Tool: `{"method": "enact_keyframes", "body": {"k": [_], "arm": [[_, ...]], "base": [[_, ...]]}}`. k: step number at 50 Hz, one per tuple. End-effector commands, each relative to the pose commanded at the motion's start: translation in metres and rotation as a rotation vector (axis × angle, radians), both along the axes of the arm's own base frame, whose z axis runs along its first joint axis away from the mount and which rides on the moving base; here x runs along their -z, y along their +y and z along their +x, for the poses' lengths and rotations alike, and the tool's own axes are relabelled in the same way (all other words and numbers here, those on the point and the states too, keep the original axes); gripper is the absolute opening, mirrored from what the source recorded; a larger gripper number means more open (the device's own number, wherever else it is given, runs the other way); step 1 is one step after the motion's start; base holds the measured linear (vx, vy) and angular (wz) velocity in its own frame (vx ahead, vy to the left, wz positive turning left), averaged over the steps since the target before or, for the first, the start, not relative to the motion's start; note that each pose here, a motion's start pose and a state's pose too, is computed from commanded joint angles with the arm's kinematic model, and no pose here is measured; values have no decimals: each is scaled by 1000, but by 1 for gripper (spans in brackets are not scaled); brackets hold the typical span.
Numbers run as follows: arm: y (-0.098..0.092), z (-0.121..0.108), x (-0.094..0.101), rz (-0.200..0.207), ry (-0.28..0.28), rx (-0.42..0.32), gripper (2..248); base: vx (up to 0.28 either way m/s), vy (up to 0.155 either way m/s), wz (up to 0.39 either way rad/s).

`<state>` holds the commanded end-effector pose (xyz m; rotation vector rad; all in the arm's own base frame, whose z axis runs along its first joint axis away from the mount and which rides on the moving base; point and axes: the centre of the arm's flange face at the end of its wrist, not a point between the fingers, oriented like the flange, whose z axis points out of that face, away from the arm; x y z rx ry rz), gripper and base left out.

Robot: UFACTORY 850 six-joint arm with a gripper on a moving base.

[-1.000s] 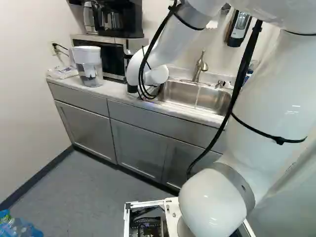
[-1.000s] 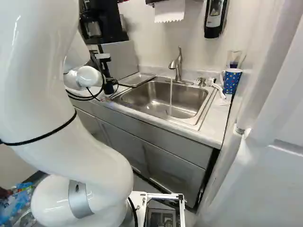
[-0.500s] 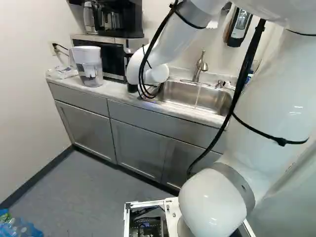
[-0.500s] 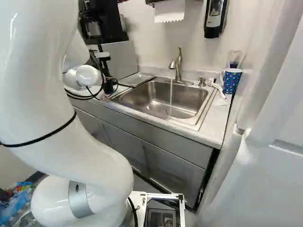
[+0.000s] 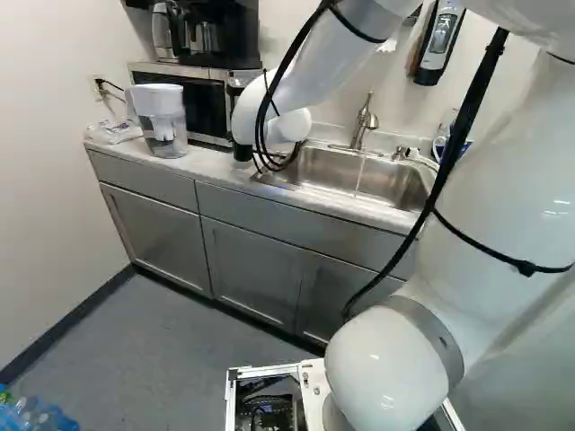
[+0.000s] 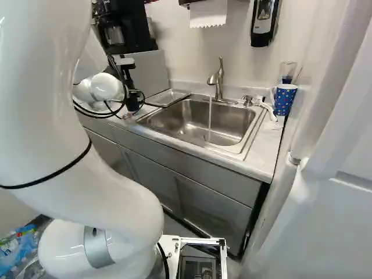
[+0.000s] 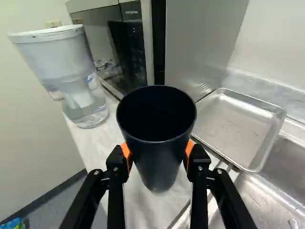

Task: Rinse the cup and place it in the tray

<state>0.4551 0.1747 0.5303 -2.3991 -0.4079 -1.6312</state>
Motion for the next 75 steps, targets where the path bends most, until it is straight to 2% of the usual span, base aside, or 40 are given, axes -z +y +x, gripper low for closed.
{"method": "enact_keyframes", "body": {"k": [59, 75], "arm": [[-36, -2, -58, 21, -57, 69, 124], [-53, -4, -56, 14, -38, 100, 124]], "base": [[0, 0, 0], [0, 0, 0]]}}
